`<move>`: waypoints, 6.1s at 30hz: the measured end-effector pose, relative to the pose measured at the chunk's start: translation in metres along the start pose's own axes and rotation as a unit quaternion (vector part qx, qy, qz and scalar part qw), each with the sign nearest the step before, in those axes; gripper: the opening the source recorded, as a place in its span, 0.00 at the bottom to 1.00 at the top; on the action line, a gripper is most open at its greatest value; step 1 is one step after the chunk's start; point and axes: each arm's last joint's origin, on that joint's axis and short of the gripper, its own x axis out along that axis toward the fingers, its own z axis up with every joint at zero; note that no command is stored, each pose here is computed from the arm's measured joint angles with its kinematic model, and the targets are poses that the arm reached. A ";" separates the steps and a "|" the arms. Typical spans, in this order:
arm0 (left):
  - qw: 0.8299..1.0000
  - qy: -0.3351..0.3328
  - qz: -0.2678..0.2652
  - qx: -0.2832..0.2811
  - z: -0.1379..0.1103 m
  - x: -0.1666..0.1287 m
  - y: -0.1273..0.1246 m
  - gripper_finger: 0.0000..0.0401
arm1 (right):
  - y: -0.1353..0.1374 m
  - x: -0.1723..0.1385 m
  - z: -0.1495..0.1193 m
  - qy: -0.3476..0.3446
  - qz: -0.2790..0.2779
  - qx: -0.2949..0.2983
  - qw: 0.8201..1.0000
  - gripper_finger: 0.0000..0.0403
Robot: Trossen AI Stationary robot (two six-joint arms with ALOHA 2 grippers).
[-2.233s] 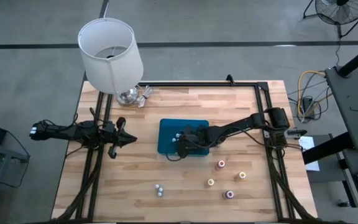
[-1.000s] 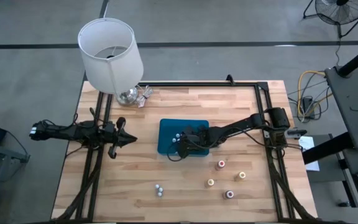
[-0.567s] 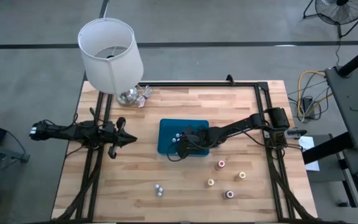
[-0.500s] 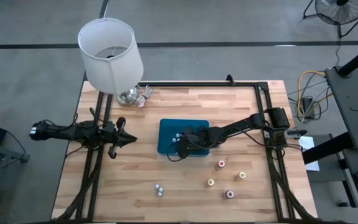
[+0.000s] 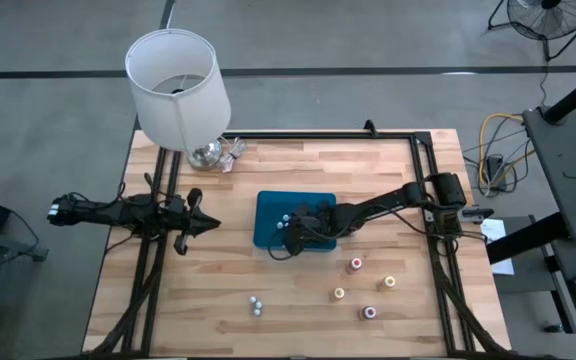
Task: Pick & Place food coloring
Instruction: Put the small orange food coloring bottle into the blue bin
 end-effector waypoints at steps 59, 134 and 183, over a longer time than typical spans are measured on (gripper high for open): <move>1.000 0.000 0.000 0.000 0.000 0.000 0.000 0.00 | 0.122 -0.088 0.003 -0.005 0.297 -0.370 0.880 0.36; 1.000 0.001 0.000 0.000 0.000 0.000 0.000 0.00 | 0.180 -0.017 0.009 -0.014 0.331 -0.600 0.728 0.37; 1.000 0.001 0.000 0.000 0.000 0.000 0.000 0.00 | 0.170 0.011 -0.005 -0.021 0.350 -0.631 0.693 0.37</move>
